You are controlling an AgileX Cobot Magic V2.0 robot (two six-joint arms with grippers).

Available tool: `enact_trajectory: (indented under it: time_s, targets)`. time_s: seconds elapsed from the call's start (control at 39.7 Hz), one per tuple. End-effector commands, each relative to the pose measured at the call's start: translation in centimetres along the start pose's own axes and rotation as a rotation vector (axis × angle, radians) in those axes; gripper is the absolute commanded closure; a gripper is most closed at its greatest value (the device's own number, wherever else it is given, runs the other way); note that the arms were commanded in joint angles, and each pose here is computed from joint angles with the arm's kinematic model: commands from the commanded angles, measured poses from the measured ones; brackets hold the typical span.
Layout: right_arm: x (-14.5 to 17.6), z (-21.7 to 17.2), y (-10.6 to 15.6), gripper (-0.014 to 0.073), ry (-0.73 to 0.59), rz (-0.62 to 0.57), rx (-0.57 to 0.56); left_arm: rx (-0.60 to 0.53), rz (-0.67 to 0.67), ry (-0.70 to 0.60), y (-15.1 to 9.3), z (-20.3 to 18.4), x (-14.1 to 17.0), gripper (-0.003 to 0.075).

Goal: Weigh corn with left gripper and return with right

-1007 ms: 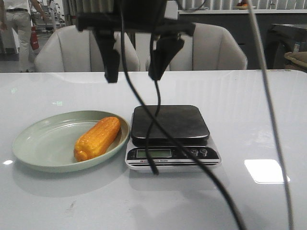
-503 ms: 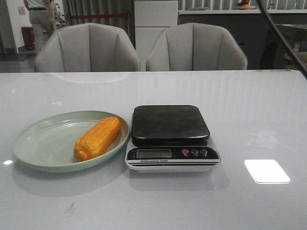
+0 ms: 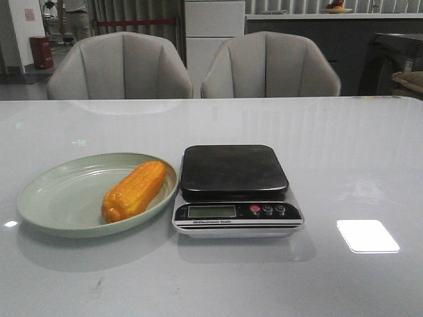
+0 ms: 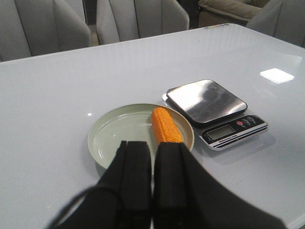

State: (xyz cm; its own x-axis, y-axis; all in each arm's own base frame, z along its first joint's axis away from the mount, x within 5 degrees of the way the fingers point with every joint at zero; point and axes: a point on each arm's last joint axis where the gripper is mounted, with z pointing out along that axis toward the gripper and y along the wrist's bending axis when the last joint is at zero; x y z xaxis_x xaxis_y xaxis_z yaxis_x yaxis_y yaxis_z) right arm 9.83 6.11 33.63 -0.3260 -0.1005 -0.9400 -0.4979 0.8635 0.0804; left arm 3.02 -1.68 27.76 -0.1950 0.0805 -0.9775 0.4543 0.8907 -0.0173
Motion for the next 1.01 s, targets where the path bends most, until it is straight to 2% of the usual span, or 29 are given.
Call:
enact_trajectory:
  time_s: [0.0,0.15,0.3,0.55,0.68,0.86,0.98]
  targets:
    - [1.0,-2.0,-0.2,0.0029,-0.212,-0.041,-0.007,0.007,-0.008,-0.09,0.0,-0.3,-1.5,0.0607]
    - [4.3,-3.2,-0.4,0.0029,-0.378,-0.049,-0.027,0.007,-0.008,-0.09,0.0,-0.3,-1.5,0.0607]
    - [6.6,-2.7,-0.5,0.0029,-0.461,-0.051,-0.043,0.007,-0.008,-0.09,0.0,-0.3,-1.5,0.0607]
    - [7.4,-2.2,-0.6,0.005,-0.443,-0.052,-0.043,0.007,-0.008,-0.09,0.0,-0.3,-1.5,0.0607]
    - [7.4,-2.2,-0.6,0.016,-0.44,-0.052,-0.042,0.007,-0.008,-0.09,0.0,-0.3,-1.5,0.0607]
    - [7.6,-2.1,-0.6,0.0468,-0.423,-0.052,-0.04,0.007,-0.008,-0.09,0.0,-0.3,-1.5,0.0607]
    - [7.6,-2.1,-0.6,0.0453,-0.423,-0.052,-0.04,0.007,-0.008,-0.09,0.0,-0.3,-1.5,0.0607]
